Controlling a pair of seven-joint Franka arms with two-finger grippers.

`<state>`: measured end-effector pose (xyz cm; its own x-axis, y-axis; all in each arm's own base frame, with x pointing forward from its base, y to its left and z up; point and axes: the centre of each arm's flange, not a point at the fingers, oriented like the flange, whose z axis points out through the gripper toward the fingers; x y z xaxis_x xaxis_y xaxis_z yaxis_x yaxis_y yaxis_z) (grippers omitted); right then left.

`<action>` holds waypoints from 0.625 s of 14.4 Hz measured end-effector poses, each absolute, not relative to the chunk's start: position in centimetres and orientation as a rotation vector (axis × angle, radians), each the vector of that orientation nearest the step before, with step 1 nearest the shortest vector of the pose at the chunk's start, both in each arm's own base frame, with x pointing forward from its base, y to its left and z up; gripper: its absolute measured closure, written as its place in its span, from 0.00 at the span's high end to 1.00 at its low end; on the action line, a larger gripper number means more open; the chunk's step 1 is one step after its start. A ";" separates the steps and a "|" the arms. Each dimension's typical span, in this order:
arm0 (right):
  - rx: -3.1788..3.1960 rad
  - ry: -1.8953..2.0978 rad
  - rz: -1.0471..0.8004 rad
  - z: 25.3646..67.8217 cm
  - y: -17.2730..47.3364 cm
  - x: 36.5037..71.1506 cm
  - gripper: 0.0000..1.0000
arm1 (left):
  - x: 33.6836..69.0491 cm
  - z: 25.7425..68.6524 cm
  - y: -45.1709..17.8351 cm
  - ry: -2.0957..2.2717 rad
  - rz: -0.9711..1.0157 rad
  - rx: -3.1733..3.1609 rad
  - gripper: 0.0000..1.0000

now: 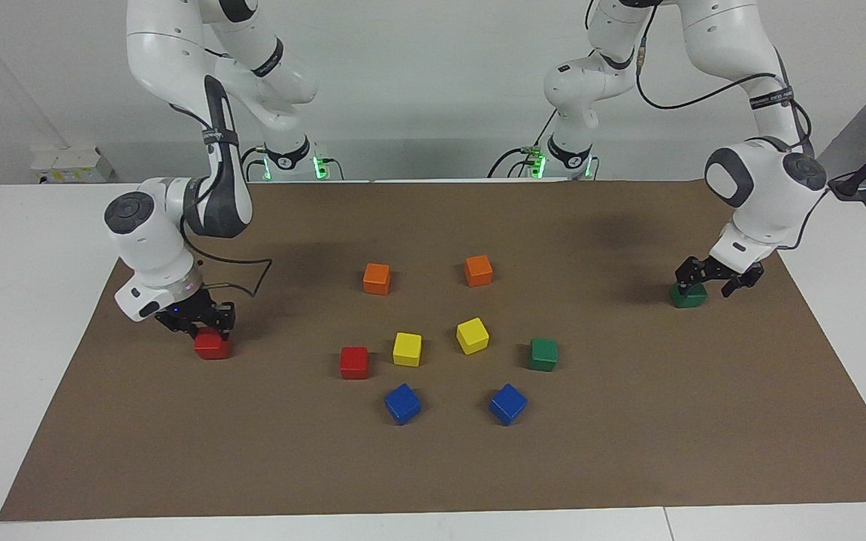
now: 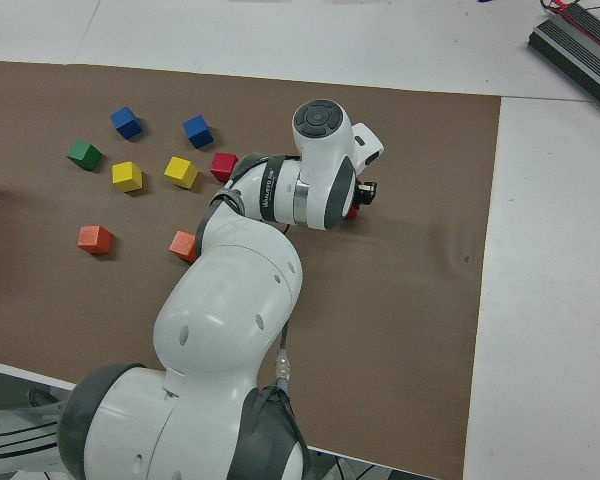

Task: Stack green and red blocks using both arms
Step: 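Set the green cube down with the left gripper while the right gripper lowers red, then reach the left gripper to the other green while the right gripper releases red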

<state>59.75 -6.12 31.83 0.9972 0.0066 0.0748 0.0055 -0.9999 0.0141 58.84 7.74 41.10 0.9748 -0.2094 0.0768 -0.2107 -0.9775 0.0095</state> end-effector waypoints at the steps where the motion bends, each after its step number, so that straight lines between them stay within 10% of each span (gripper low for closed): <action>1: 3.126 0.009 0.116 31.8 -6.1 59.7 0.56 | 59.8 42.6 5.7 -0.324 0.128 3.086 1.00; 6: 3.126 0.009 0.119 31.8 -6.1 59.7 1.00 | 63.1 45.5 -7.4 -0.324 0.161 3.003 1.00; 9: 3.125 0.015 0.112 33.0 -5.9 60.1 1.00 | 63.4 43.9 -14.3 -0.419 0.125 2.970 1.00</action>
<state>60.10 -5.91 33.00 0.9974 0.0102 0.0715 0.0091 -0.9998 0.0153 63.41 -14.30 43.91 0.9578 -0.2687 0.1016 -0.2803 -0.9516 0.1258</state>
